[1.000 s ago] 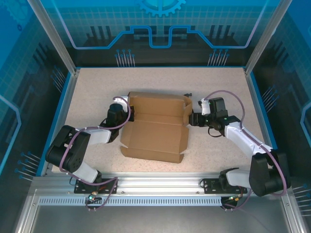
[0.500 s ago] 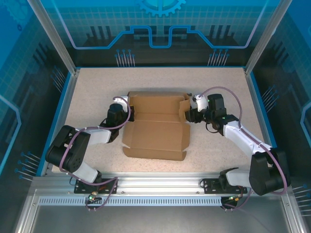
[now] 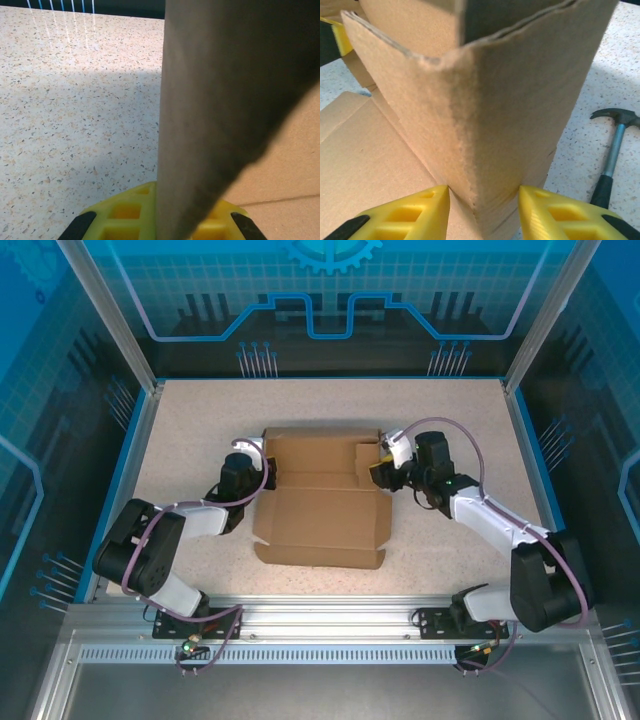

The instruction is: Fold the paper box

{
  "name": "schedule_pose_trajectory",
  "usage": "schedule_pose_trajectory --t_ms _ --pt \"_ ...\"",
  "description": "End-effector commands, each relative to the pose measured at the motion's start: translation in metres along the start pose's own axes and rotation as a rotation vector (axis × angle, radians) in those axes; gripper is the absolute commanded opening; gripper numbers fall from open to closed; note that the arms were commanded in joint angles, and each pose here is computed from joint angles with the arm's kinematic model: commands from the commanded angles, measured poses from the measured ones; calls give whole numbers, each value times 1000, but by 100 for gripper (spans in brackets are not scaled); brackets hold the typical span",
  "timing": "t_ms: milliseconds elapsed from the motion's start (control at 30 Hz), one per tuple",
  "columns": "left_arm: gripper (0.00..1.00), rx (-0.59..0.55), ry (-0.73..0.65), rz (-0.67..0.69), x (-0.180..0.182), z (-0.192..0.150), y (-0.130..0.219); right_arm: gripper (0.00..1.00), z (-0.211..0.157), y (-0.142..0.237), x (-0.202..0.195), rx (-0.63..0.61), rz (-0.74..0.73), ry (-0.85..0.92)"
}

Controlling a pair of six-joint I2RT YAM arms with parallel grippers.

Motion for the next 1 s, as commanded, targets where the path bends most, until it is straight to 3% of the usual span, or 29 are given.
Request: schedule_pose_trajectory --t_ms 0,233,767,967 --pt "0 -49 6 -62 -11 16 4 43 23 -5 -4 -66 -74 45" --pt "0 -48 6 -60 -10 16 4 41 30 -13 -11 -58 -219 11" --pt "0 -46 3 -61 -10 15 2 18 26 -25 -22 58 -628 -126" --pt "0 -47 3 -61 -10 16 3 16 17 -25 -20 114 -804 -140"
Point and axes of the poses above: each hand's point on the last joint's axis, 136 mm out from that joint toward the fingers, its own y axis back along the fingers, its own x axis along the line the jaws close on, z = x × y, the point moved 7 cm from there along y, back along the fingers, and after that the axes turned 6 degrees about y, right-handed, at the moved point
